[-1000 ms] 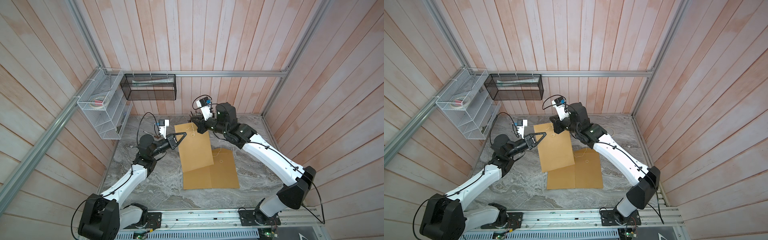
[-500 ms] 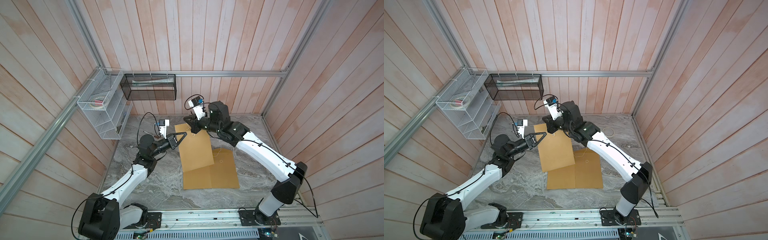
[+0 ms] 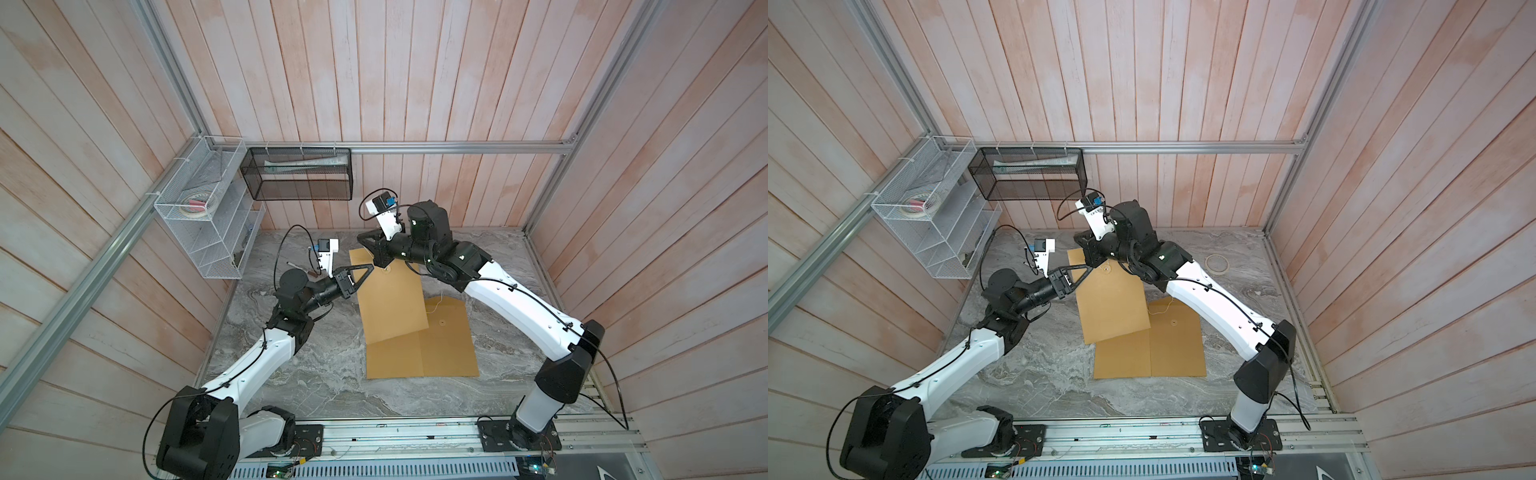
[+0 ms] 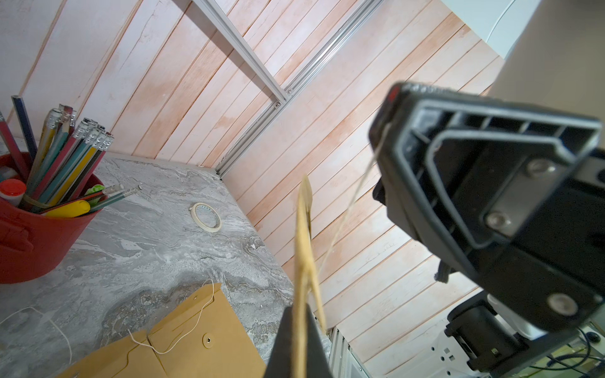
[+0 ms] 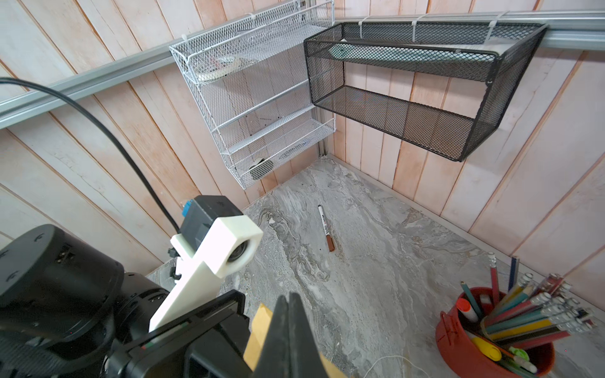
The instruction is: Open the file bag
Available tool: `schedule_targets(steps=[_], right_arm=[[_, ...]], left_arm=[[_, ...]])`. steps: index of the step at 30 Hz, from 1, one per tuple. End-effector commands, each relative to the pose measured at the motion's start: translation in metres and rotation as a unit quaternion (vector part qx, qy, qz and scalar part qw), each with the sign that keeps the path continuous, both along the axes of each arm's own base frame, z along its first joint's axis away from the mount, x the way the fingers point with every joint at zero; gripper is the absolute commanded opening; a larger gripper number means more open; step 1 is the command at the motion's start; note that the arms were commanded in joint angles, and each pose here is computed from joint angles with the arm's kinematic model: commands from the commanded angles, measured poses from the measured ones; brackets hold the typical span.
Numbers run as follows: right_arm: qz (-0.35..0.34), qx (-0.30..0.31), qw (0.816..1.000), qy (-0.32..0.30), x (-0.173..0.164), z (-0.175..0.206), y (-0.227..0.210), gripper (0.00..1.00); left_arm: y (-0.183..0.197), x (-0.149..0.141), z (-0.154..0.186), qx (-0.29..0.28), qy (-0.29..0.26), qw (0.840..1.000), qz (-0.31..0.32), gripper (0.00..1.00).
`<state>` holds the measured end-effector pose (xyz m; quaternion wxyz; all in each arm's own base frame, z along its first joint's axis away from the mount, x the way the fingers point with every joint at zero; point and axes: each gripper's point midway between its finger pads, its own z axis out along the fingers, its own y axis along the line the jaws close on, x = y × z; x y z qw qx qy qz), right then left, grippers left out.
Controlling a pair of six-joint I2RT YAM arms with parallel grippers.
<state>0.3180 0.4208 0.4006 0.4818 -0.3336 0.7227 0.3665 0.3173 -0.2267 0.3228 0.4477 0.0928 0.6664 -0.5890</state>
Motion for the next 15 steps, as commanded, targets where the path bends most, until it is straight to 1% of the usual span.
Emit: schedule_targets(steps=[1,7,15], right_arm=[[0.010,0.000,1.000,-0.004,-0.007,0.003,0.004,0.00],[0.000,0.004,1.000,-0.002,-0.014,0.002,-0.006,0.00],[-0.014,0.008,1.000,0.011,-0.023,-0.010,-0.022,0.00]], left_arm=[[0.000,0.000,0.002,-0.005,-0.007,1.000,0.004,0.00],[0.005,0.007,0.007,-0.005,-0.011,1.000,0.024,0.00],[0.018,0.015,0.010,-0.012,-0.011,0.998,0.056,0.00]])
